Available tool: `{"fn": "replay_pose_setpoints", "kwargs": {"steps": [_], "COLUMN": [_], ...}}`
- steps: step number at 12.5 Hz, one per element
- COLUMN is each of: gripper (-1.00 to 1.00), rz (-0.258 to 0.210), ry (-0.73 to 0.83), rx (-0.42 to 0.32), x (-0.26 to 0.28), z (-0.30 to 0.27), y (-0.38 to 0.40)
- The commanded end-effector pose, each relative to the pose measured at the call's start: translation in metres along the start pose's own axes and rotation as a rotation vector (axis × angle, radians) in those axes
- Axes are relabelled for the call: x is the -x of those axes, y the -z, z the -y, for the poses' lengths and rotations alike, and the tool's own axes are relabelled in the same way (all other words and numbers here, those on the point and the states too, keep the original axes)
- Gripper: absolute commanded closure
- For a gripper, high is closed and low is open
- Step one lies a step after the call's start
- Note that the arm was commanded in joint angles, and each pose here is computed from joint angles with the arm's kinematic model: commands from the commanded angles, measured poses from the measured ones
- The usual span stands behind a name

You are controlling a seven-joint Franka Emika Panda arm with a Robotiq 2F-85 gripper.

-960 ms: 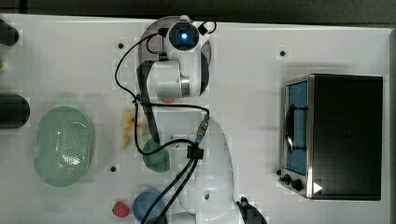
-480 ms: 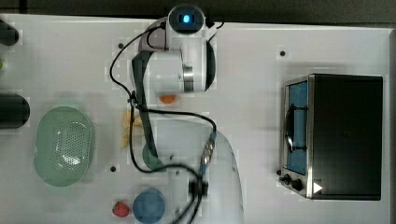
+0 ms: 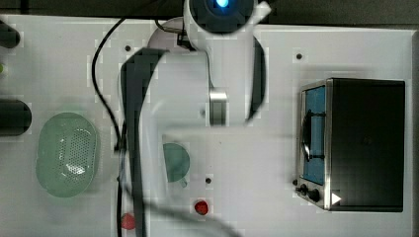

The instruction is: Pick ketchup from plate and place it on table.

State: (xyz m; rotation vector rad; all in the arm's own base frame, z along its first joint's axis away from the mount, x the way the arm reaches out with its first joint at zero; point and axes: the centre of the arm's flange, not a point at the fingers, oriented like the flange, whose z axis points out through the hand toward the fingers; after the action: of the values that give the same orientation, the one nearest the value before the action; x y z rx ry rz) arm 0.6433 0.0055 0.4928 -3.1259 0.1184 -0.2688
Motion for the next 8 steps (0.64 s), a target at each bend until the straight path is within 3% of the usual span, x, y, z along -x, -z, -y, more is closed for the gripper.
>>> {"fn": "replay_pose_setpoints", "kwargs": {"steps": [1, 8], "gripper": [-0.18, -0.18], "rz": [0.144, 0.241], "ry": [-0.121, -0.2], "rx": [-0.008, 0.021], "x": [0.047, 0.165], "z": [-0.025, -0.063], "y": [-0.042, -0.082]}}
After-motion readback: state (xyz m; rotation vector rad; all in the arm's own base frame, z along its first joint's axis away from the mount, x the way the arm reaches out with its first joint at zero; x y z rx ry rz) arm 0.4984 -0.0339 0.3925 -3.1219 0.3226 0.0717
